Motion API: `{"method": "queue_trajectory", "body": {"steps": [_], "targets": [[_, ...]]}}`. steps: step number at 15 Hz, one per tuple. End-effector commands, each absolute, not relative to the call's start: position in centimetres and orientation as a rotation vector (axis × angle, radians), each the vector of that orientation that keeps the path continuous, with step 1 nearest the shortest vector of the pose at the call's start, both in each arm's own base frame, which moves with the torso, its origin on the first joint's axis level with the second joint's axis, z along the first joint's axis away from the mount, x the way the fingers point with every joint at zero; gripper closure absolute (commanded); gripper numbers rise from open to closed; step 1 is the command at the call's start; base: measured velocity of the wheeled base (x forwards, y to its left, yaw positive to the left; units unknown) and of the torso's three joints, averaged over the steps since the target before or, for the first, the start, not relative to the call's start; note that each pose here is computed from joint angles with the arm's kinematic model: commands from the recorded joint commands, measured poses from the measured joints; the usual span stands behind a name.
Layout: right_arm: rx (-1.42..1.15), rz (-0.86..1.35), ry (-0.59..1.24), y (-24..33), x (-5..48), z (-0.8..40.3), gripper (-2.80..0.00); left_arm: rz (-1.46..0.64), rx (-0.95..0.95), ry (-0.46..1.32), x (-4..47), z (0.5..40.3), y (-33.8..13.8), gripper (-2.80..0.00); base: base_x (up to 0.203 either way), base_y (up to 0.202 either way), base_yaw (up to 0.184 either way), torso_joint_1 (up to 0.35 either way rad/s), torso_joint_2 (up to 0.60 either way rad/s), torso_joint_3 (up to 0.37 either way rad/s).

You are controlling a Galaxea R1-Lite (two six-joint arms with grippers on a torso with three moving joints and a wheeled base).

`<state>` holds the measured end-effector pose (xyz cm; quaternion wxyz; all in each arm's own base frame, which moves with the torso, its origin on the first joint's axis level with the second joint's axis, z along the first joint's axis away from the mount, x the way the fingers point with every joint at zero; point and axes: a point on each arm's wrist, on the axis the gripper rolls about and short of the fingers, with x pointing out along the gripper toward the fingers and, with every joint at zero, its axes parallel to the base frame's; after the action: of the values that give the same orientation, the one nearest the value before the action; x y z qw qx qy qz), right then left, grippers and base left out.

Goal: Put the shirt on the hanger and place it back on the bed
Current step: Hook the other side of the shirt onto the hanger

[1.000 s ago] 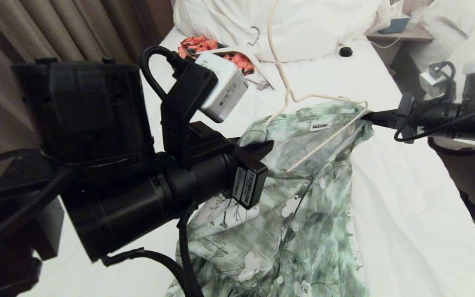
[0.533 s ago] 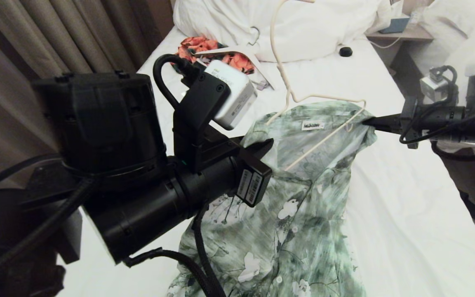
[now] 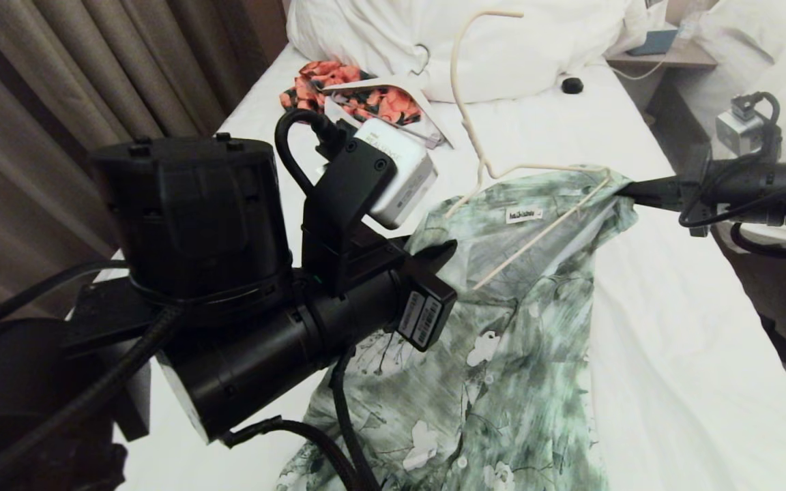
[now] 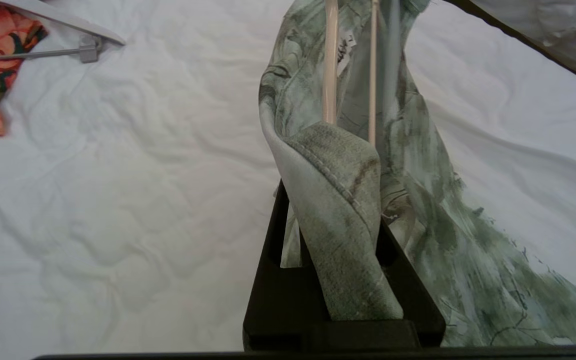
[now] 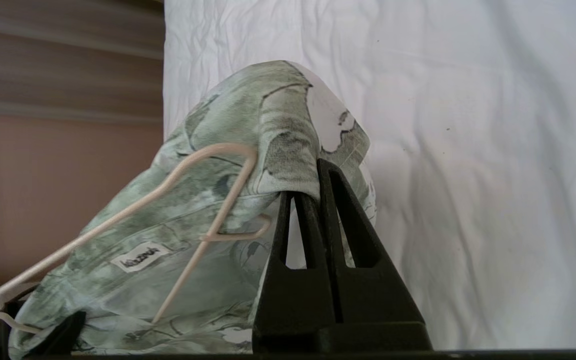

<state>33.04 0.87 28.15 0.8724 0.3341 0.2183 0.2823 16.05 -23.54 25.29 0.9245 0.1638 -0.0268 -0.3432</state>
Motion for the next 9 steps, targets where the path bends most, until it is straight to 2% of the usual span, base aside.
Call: {"method": "queue_trajectory", "body": {"steps": [1, 9], "targets": [[0.699, 0.598, 0.452, 0.9, 32.9, 28.4, 0.00, -0.706, 0.340, -0.052, 16.1, 25.1, -23.7, 0.00, 0.000, 0.000, 0.000, 0.000, 0.00, 0.000], [0.711, 0.576, 0.477, 0.5, 36.0, 26.7, 0.00, -0.699, 0.305, -0.096, 15.9, 25.9, -23.6, 0.00, 0.000, 0.000, 0.000, 0.000, 0.00, 0.000]]}}
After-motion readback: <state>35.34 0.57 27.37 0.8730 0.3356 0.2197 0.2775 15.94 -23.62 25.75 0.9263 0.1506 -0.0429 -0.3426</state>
